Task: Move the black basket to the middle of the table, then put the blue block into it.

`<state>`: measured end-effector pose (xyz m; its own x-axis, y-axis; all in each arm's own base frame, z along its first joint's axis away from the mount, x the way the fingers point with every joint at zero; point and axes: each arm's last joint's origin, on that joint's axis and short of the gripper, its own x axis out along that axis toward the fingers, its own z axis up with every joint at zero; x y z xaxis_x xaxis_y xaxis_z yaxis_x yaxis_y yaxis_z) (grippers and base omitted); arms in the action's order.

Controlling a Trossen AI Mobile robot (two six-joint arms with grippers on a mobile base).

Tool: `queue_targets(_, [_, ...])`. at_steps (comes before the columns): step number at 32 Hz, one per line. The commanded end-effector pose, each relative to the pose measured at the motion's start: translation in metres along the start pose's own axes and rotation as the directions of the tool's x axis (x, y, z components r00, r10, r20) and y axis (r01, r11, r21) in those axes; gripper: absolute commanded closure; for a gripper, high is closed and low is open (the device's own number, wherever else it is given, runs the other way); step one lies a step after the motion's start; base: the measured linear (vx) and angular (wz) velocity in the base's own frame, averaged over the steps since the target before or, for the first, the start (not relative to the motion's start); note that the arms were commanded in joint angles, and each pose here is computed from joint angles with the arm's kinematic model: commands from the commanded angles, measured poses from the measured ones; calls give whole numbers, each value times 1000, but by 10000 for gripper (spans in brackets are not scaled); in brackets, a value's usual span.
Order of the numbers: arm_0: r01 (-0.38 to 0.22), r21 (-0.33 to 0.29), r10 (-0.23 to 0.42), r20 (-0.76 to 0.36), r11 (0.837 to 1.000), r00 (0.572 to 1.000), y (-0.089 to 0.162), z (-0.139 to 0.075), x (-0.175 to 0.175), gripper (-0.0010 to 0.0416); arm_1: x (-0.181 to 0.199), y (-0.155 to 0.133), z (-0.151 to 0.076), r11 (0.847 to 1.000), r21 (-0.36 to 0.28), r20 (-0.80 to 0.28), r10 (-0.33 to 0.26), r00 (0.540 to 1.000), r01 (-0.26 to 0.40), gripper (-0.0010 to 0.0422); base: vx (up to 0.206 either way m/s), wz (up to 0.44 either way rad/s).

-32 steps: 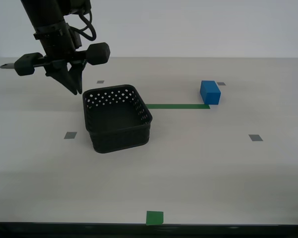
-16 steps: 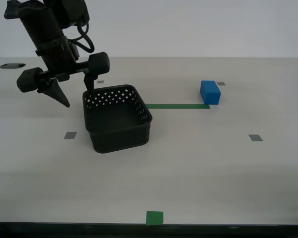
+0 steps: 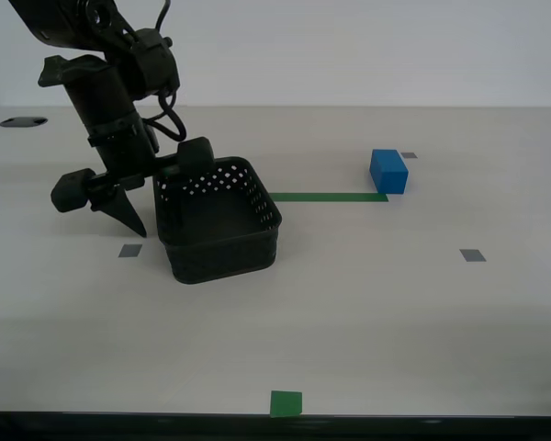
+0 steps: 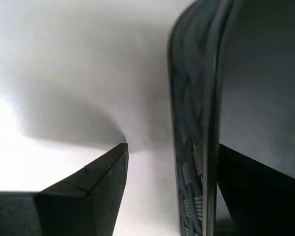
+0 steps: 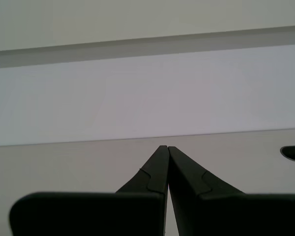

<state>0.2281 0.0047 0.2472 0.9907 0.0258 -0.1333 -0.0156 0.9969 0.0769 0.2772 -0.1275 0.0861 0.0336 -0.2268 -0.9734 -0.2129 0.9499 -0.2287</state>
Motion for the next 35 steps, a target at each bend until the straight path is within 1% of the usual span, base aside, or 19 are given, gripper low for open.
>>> queue_targets(1, [-1, 3, 1, 3, 1000, 1000, 0, 1, 0, 405, 0, 0, 0, 1000, -3, 2, 4, 1000, -4, 236, 0, 0])
queue_targets(2, [-1, 3, 1, 3, 1000, 1000, 0, 1, 0, 405, 0, 0, 0, 1000, -2, 2, 4, 1000, -4, 252, 0, 0])
queue_targets(6, [-1, 4, 1, 4, 1000, 1000, 0, 1, 0, 406, 0, -2, 2, 1000, 13, 27, -17, 999, 17, 419, 0, 0])
queue_targets(8, [-1, 4, 1, 4, 1000, 1000, 0, 1, 0, 405, 0, -4, 3, 1000, 16, 40, -27, 999, 26, 409, 0, 0])
queue_targets(11, [-1, 5, 1, 4, 1000, 1000, 0, 1, 0, 405, -2, -6, 6, 999, 18, 45, -31, 999, 30, 413, 0, 0])
queue_targets(14, [-1, 6, 1, 4, 1000, 1000, 0, 1, 0, 406, -12, -15, 12, 998, 31, 66, -59, 996, 57, 414, 0, 0])
queue_targets(16, [-1, 6, 1, 4, 1000, 1000, 0, 1, 0, 406, -21, -26, 17, 996, 59, 74, -69, 995, 65, 414, 0, 0])
queue_targets(17, [-2, 7, 2, 4, 1000, 1000, 0, 1, 0, 406, -27, -35, 21, 994, 87, 85, -78, 993, 70, 414, 0, 0])
queue_targets(19, [-1, 8, 1, 4, 1000, 1000, 0, 1, 0, 405, -34, -44, 24, 991, 102, 104, -95, 990, 84, 414, 0, 0])
queue_targets(20, [-2, 10, 2, 4, 1000, 1000, 0, 1, 0, 406, -42, -57, 31, 987, 121, 131, -122, 984, 106, 414, 0, 0])
queue_targets(22, [-2, 10, 2, 4, 1000, 1000, 0, 1, 0, 405, -48, -69, 41, 985, 129, 155, -138, 978, 118, 414, 0, 0])
queue_targets(26, [-2, 12, 2, 4, 1000, 1000, 0, 1, 0, 405, -50, -85, 58, 986, 145, 146, -105, 984, 84, 414, 0, 0])
queue_targets(27, [-2, 13, 2, 3, 1000, 1000, 0, 0, 0, 406, -47, -96, 67, 984, 169, 128, -83, 988, 61, 414, 0, 0])
queue_targets(28, [-2, 13, 2, 3, 1000, 1000, 0, 0, 0, 406, -45, -98, 70, 983, 173, 125, -81, 989, 58, 414, 0, 0])
queue_targets(29, [-2, 13, 2, 3, 1000, 1000, 0, 0, 0, 406, -45, -102, 72, 982, 177, 123, -81, 989, 58, 414, 0, 0])
queue_targets(30, [-2, 13, 2, 3, 1000, 1000, 0, 0, 0, 406, -40, -110, 81, 983, 177, 115, -74, 991, 53, 414, 0, 0])
queue_targets(31, [-2, 14, 2, 2, 1000, 1000, 0, 0, 0, 406, -37, -113, 84, 984, 173, 95, -57, 994, 40, 414, 0, 0])
queue_targets(33, [-2, 13, 2, -2, 1000, 1000, 0, 0, 0, 406, -26, -118, 87, 984, 177, 52, -17, 998, 8, 414, 0, 0])
queue_targets(35, [-2, 14, 2, -3, 1000, 1000, 0, 0, 0, 405, -14, -123, 84, 980, 198, 30, 1, 1000, -7, 414, 0, 0])
